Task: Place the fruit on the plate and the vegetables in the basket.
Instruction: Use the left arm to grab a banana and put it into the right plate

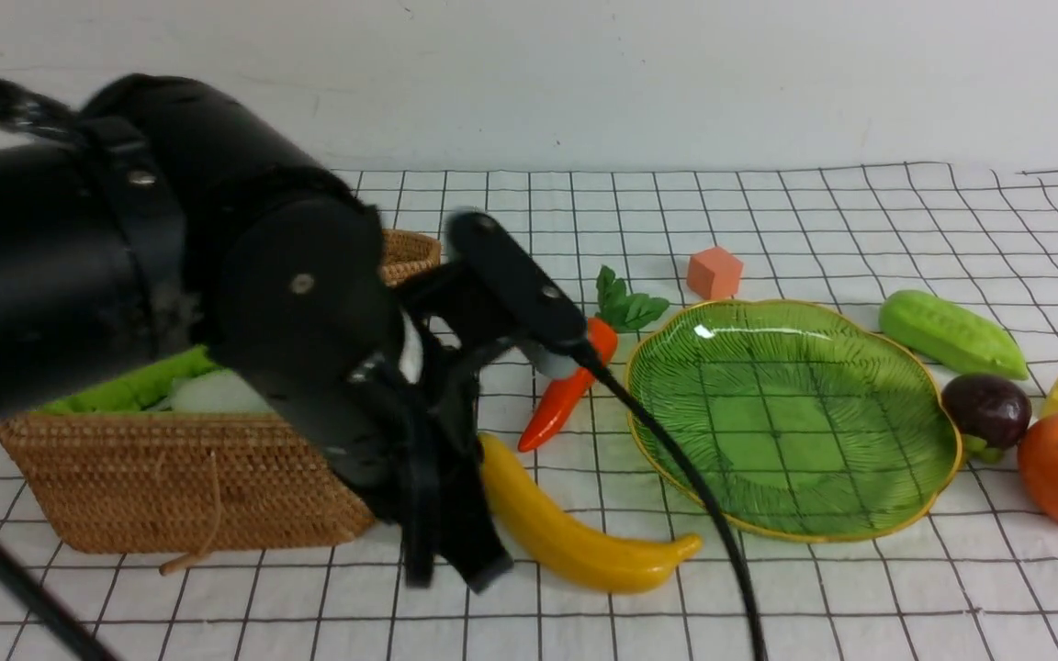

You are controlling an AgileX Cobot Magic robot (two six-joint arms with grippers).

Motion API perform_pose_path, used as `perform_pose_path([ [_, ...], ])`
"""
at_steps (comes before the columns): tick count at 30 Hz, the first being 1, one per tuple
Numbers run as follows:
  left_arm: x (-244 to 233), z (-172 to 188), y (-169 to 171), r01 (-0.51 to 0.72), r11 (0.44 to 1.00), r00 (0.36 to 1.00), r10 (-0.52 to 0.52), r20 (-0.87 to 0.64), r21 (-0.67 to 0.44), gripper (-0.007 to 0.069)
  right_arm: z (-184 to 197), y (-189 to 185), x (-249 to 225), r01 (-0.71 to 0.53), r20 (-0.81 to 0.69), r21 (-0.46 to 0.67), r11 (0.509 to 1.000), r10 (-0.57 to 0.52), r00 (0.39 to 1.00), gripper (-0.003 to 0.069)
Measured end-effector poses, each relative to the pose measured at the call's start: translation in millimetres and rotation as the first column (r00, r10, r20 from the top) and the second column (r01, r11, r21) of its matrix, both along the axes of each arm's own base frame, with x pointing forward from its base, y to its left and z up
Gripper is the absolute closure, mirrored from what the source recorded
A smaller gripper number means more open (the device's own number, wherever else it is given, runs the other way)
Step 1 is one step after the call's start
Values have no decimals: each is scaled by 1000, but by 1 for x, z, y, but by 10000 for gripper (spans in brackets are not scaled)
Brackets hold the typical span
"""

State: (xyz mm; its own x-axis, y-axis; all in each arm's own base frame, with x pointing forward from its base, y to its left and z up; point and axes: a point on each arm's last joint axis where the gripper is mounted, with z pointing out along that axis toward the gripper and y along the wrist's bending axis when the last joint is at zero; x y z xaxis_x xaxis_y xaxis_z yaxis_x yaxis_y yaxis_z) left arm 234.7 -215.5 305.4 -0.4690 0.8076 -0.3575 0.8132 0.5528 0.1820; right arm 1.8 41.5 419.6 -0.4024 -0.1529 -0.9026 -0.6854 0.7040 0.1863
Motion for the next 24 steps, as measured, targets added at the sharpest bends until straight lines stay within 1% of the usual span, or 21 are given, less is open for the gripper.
perform_pose_path([
  [2,7,-5,-13,31,999,999,-31,-31,13,636,-4,-2,1,23,-55,-30,999,-25,998,558],
  [4,24,-18,-34,127,991,991,-124,-52,45,593,-10,-4,2,48,-107,-75,996,-56,993,554],
  [6,35,-32,-46,230,970,972,-226,-58,81,531,-10,-4,3,50,-110,-74,996,-58,992,552],
  [8,43,-48,-55,356,927,934,-351,-58,118,421,-10,-4,3,49,-110,-74,996,-57,992,550],
  [9,44,-48,-56,368,922,930,-364,-54,121,421,-10,-4,3,49,-111,-74,996,-57,992,550],
  [10,50,-64,-63,468,870,883,-465,-53,153,304,-10,-4,3,48,-111,-73,996,-56,992,550],
  [11,52,-70,-65,506,846,862,-505,-53,167,247,-10,-4,3,48,-111,-73,996,-56,992,550],
  [13,57,-83,-70,570,799,818,-573,-46,191,176,-10,-4,3,47,-112,-72,996,-55,992,550],
  [14,58,-86,-72,575,795,815,-578,-44,194,150,-10,-4,3,47,-112,-72,996,-55,992,550],
  [15,62,-97,-76,614,761,783,-621,-35,208,101,-10,-4,3,47,-112,-72,996,-55,992,549],
  [16,64,-103,-78,624,752,773,-633,-29,212,77,-10,-4,3,46,-112,-71,996,-54,992,548],
  [18,69,-115,-83,634,742,761,-648,-9,216,58,-10,-4,3,46,-113,-70,996,-54,992,546],
  [20,73,-128,-86,640,737,757,-654,-11,219,61,-10,-4,3,45,-114,-69,997,-53,992,544],
  [21,74,-136,-88,643,735,756,-654,-27,218,74,-10,-4,3,45,-114,-68,997,-52,992,543],
  [22,74,-137,-88,643,734,756,-654,-27,219,86,-10,-4,3,45,-114,-68,997,-52,992,542],
  [24,74,-139,-88,638,739,762,-647,-39,216,144,-10,-4,3,45,-114,-68,997,-52,992,538],
])
